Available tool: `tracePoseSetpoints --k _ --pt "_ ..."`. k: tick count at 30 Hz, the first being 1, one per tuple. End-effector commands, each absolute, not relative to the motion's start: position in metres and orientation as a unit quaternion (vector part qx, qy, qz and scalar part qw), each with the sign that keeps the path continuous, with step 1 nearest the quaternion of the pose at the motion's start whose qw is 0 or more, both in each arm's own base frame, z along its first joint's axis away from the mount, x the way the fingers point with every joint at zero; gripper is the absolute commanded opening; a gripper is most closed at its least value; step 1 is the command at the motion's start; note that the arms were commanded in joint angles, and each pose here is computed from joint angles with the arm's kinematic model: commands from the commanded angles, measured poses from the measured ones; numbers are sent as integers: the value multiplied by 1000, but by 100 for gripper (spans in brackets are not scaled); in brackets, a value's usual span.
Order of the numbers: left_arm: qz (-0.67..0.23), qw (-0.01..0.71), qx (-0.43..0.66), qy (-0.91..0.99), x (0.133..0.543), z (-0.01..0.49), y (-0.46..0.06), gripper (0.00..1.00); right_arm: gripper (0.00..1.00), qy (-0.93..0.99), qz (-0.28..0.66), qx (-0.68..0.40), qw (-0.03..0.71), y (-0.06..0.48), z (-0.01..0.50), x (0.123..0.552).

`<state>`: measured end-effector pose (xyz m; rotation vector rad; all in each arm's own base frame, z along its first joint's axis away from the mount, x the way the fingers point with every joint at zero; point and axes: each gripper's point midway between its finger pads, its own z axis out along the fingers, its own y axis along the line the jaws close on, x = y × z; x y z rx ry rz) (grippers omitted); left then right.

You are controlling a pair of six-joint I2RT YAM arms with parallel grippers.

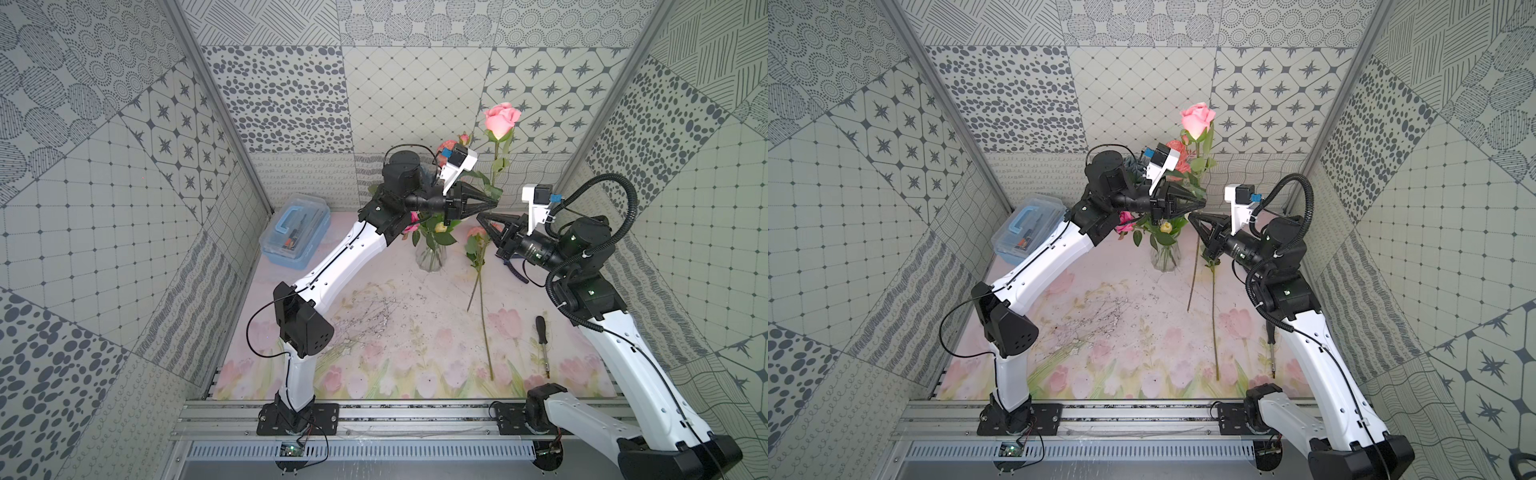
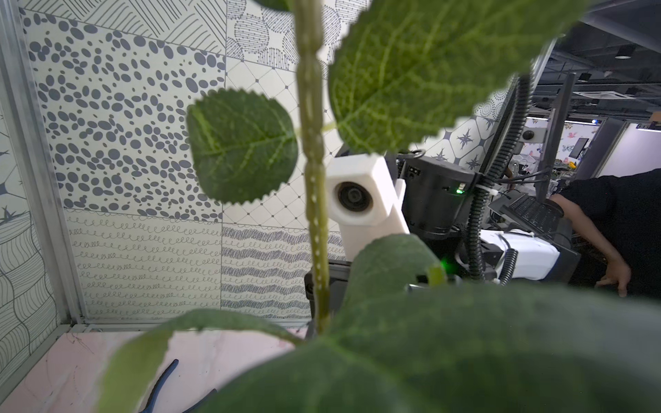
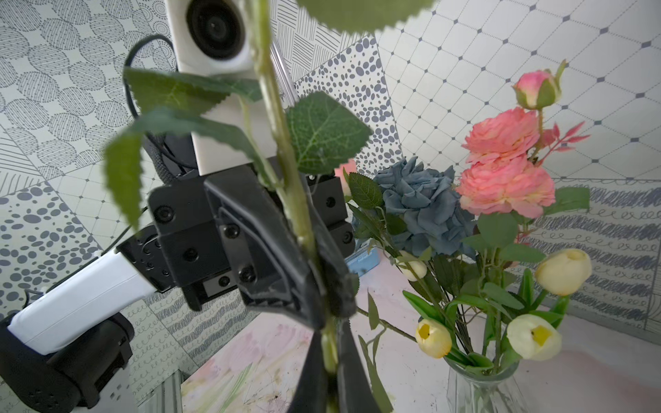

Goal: Pick out pink flowers from the vase
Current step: Place the flower at the center of the board.

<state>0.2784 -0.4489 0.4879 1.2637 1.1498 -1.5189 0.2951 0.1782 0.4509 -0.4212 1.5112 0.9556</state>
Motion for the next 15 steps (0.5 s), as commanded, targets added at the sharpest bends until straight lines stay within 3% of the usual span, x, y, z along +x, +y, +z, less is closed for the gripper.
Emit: tracePoseSetpoints --k 1,2,3,4,6,7,8,15 --pt "-595 418 530 436 272 484 -450 0 0 631 408 -188 632 174 467 287" --pt "-594 422 528 437 273 485 -451 0 0 634 406 -185 632 173 466 287" --pt "-590 429 525 439 275 487 -451 14 0 637 402 -182 632 172 465 288" --pt "-584 438 520 444 280 489 -452 38 0 641 396 -177 633 170 464 290" --pt "-553 470 504 468 293 496 -451 73 0 654 375 -159 638 163 460 296" --pt "-525 496 496 482 302 502 -448 88 0 663 359 -147 640 158 458 299" --pt "-499 517 488 496 310 507 -444 96 0 672 343 -135 643 152 455 303" --pt "-392 643 378 539 369 565 -373 99 0 777 205 -36 595 105 390 337"
